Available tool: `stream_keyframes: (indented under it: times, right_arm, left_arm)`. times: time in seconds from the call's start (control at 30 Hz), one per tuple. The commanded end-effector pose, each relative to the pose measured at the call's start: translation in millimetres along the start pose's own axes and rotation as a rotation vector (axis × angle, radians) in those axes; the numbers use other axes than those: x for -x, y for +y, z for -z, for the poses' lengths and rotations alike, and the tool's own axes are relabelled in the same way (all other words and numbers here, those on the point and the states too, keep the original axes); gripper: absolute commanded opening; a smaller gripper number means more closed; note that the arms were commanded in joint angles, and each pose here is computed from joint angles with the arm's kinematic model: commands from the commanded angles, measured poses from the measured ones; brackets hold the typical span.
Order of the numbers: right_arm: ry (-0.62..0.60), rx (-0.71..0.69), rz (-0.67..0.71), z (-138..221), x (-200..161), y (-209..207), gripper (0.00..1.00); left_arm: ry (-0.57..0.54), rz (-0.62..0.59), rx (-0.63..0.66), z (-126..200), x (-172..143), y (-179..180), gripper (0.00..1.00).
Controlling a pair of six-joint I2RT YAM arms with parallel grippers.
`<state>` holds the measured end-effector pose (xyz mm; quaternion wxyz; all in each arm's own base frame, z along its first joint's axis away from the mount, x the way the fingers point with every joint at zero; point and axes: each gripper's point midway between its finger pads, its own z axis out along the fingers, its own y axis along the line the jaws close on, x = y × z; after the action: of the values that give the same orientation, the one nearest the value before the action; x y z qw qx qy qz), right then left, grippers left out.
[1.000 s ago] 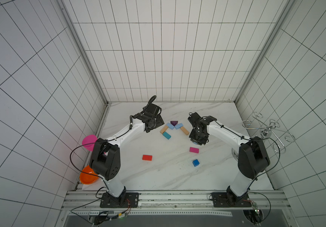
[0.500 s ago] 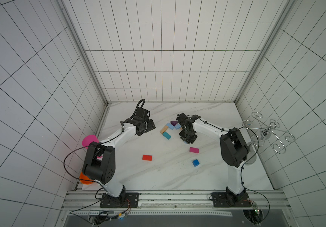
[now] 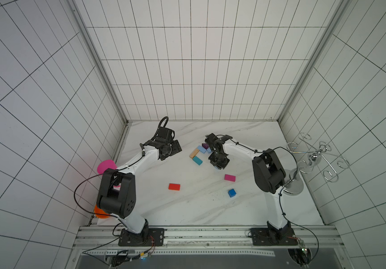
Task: Assemble a heart with building blocks
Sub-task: Assemble the building block at the center of the board.
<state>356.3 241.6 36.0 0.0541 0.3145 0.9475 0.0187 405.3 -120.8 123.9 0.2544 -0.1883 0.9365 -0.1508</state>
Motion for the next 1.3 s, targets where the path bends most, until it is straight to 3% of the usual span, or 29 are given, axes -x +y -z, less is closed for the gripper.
stream_keyframes:
  times: [0.0,1.27]
  right_arm:
    - [-0.015,-0.01,0.01,2.5,1.5,7.4,0.0]
    - [-0.023,-0.066,-0.017,-18.0,11.1,10.2,0.0]
  left_arm:
    - [-0.031,-0.006,-0.011,4.4,6.8,0.4,0.85]
    - [-0.016,0.01,-0.025,-5.6,9.6,3.1,0.85]
